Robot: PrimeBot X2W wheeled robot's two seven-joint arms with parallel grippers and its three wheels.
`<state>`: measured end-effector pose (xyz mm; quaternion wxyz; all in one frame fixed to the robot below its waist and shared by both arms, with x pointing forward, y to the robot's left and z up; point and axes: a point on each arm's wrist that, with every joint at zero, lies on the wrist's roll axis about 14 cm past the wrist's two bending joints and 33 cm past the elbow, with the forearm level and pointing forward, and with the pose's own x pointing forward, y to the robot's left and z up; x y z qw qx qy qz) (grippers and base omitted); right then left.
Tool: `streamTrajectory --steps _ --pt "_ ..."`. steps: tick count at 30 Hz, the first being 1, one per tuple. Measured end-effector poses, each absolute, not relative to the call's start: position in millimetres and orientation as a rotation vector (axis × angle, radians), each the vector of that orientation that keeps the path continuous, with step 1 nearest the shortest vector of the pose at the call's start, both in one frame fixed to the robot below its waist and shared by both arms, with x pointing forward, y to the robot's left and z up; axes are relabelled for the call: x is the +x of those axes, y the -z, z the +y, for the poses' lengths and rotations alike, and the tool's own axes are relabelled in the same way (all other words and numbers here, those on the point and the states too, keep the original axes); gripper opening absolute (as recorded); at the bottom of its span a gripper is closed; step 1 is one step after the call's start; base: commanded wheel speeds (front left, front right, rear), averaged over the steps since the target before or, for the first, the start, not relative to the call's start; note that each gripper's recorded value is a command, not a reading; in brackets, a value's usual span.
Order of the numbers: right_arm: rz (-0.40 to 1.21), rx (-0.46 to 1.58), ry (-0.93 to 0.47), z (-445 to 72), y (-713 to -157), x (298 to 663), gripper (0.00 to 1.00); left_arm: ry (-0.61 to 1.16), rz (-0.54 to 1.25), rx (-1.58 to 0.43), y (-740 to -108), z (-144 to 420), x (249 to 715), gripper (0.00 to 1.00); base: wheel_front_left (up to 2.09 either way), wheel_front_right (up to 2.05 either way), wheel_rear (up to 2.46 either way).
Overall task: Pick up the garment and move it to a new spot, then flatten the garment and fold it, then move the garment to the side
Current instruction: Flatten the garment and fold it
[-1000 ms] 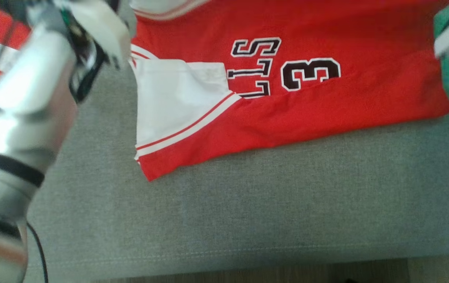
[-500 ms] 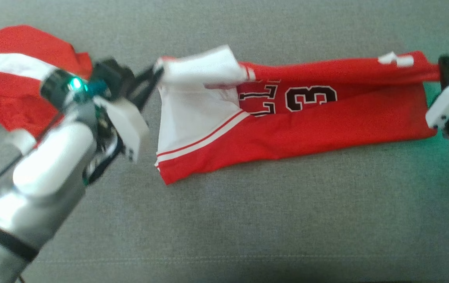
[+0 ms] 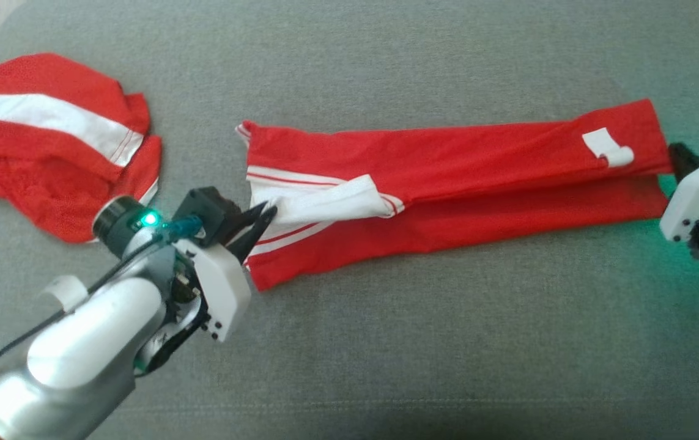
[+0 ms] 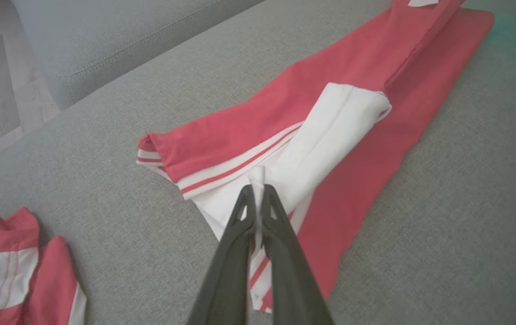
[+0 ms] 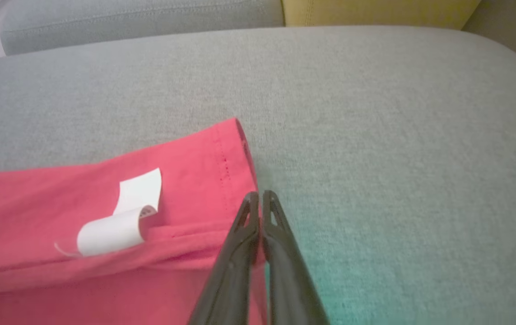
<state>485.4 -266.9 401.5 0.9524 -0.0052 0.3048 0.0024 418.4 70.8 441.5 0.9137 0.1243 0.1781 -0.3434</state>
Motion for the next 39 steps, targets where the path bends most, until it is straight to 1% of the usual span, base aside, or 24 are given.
streamTrajectory --steps 6,7,8,9,12,16,19,20,21,25,29,33,39 --pt "0.688 -0.020 -0.020 -267 -396 469 0.00 0.737 0.417 0.266 -429 64 405 0.00 0.00 0.00 0.00" --pt "0.699 -0.020 -0.020 -267 -395 467 0.48 0.733 0.425 0.262 -427 64 404 0.04 0.00 0.00 0.00" --pt "0.702 -0.025 -0.020 -269 -396 464 1.00 0.726 0.436 0.259 -424 65 402 0.56 0.00 0.00 0.00" --pt "0.699 -0.021 -0.015 -271 -396 462 1.00 0.716 0.441 0.260 -422 66 402 1.00 0.00 0.00 0.00" --pt "0.668 0.052 0.032 -281 -404 461 1.00 0.687 0.435 0.266 -420 70 403 1.00 0.00 0.00 0.00" --pt "0.566 0.060 0.046 -287 -426 469 1.00 0.622 0.364 0.247 -430 73 413 1.00 0.00 0.00 0.00" --pt "0.426 0.060 0.033 -283 -456 481 1.00 0.513 0.250 0.207 -453 81 430 1.00 0.00 0.00 0.00" --pt "0.336 0.050 0.014 -278 -475 486 1.00 0.451 0.164 0.148 -474 82 440 1.00 0.00 0.00 0.00" --pt "0.290 0.038 0.001 -274 -485 488 1.00 0.424 0.124 0.117 -485 82 444 1.00 0.00 0.00 0.00" --pt "0.118 0.062 -0.042 -252 -515 489 1.00 0.292 0.032 -0.025 -512 94 452 1.00 0.00 0.00 0.00" --pt "-0.014 0.038 -0.098 -228 -531 479 1.00 0.183 -0.048 -0.122 -537 108 449 1.00 0.00 0.00 0.00" --pt "-0.064 0.042 -0.142 -203 -530 464 1.00 0.125 -0.148 -0.202 -562 113 437 1.00 0.00 0.00 0.00" --pt "-0.058 0.041 -0.155 -185 -514 447 1.00 0.041 -0.146 -0.264 -545 128 414 1.00 0.00 0.00 0.00"
